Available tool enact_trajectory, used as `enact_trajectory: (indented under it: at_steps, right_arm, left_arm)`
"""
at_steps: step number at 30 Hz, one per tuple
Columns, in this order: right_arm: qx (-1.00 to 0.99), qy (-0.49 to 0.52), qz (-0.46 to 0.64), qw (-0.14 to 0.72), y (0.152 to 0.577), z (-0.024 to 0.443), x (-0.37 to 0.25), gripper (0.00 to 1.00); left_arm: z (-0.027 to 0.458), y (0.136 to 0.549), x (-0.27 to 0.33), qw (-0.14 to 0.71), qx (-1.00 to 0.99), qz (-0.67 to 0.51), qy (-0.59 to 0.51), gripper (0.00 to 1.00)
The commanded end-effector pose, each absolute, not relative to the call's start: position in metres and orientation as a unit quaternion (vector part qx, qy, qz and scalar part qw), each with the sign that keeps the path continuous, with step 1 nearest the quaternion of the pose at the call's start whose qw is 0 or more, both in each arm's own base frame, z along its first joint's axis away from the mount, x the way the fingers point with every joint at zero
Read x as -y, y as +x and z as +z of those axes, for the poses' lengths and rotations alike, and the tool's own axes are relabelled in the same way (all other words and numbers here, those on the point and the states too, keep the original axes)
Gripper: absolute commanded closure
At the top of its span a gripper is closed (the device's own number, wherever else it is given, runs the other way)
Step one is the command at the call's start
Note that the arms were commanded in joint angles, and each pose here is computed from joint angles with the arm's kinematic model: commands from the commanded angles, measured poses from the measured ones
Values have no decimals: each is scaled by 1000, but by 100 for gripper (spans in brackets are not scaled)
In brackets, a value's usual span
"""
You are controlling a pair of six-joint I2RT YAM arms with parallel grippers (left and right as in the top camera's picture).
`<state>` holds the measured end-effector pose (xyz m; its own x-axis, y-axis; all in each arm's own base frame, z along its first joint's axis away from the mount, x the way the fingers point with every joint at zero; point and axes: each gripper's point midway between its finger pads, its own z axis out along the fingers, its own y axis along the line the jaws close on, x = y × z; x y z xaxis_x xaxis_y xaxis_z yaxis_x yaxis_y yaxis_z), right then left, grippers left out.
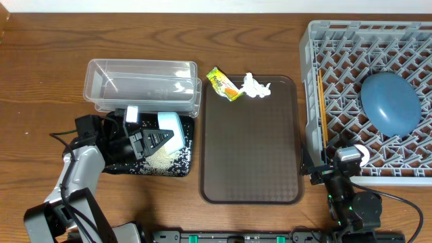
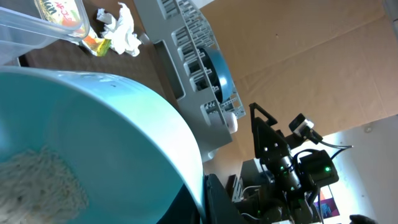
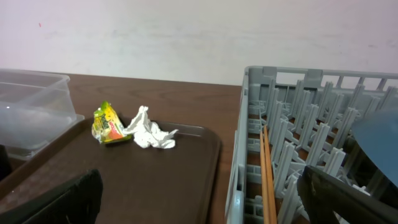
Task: Sort waste into correct bins and load items into the dishwasher rack
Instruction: 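Tilt the plate with the left gripper to dump rice onto black tray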
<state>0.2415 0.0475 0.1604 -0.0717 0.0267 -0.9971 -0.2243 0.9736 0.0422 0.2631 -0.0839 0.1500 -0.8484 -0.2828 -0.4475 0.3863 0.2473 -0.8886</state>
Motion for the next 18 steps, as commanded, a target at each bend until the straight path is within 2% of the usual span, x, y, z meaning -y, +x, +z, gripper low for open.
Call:
enact_trajectory:
  at_steps: [1, 7, 10, 13, 18]
  right_arm:
    - [-726, -64, 90, 678, 242, 159, -46, 1]
    - [-726, -64, 90, 678, 242, 159, -46, 1]
    - [-726, -65, 90, 678, 242, 159, -46, 1]
    - [-726, -64, 90, 678, 242, 159, -46, 1]
    - [-726, -64, 90, 678, 242, 159, -46, 1]
  left_arm:
    - [155, 262, 83, 256, -726, -639, 5, 94]
    - [145, 265, 81, 274, -744, -609, 30, 94]
    - [119, 268, 73, 236, -792, -563, -11, 94]
    - [153, 265, 78, 239, -726, -645, -25, 94]
    - [137, 267, 76, 236, -759, -606, -24, 94]
